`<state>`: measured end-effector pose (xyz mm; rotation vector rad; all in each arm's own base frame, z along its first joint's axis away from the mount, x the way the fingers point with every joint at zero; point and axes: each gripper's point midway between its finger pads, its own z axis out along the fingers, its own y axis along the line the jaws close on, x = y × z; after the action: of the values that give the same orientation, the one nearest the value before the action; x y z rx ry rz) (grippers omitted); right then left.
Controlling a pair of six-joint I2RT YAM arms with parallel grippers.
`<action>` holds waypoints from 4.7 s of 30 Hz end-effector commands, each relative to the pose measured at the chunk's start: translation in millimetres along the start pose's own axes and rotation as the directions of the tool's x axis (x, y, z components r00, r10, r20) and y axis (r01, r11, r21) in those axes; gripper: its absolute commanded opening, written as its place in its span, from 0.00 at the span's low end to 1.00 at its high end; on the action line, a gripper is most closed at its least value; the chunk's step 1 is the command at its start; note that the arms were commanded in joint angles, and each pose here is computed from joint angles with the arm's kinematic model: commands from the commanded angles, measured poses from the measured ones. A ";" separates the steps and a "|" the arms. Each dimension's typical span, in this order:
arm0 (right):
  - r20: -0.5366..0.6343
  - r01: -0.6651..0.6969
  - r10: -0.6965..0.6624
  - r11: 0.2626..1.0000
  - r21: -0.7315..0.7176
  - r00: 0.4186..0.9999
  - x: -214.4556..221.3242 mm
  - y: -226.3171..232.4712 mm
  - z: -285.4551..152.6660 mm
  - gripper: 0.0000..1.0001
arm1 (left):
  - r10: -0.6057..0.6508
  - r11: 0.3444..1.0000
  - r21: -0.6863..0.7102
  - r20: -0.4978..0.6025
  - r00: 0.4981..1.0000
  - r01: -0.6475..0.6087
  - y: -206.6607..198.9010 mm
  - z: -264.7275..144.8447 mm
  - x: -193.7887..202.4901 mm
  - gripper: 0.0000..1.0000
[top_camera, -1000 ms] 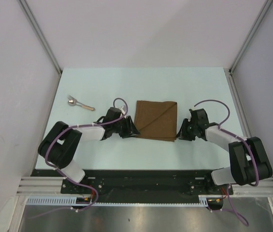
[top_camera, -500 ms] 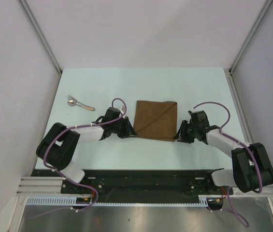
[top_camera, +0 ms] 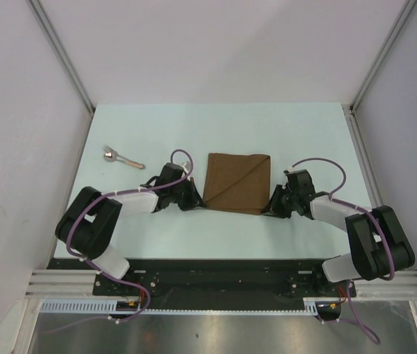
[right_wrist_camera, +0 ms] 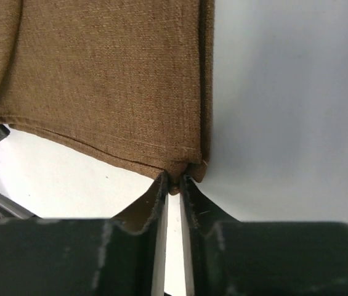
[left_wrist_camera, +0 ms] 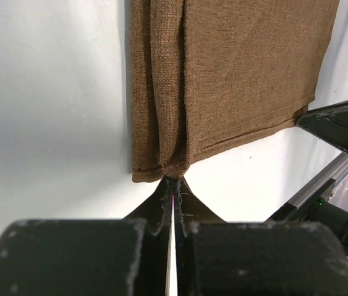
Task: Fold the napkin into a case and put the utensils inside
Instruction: Smooth out the upper triangle-folded napkin at the center of the board.
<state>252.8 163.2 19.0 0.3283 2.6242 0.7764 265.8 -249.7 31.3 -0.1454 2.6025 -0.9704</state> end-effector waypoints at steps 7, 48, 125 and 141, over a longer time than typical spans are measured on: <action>0.049 -0.007 0.001 0.992 0.128 0.999 -8.5 -26.2 -15.9 0.08 | 0.028 1.000 0.002 0.042 0.999 -0.028 -3.1 -9.6 -13.1 0.00; 0.060 0.083 -0.093 0.986 0.143 0.994 -50.2 -10.2 -9.3 0.18 | 0.038 0.998 0.053 0.003 0.999 -0.038 -15.3 -7.1 -9.0 0.32; 0.175 0.148 -0.172 0.979 0.141 0.969 -93.7 9.4 -48.4 0.44 | 0.172 0.984 0.008 0.230 0.958 -0.178 -59.2 -55.5 -82.3 0.57; 0.052 0.139 -0.135 0.987 -0.081 0.989 -58.8 40.4 5.9 0.27 | 0.556 0.826 -0.075 0.279 0.783 -0.559 -91.7 43.3 -213.4 0.46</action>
<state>310.0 178.6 58.0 0.1412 2.5556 0.7891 452.9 -301.5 94.9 0.2790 2.3083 -0.7673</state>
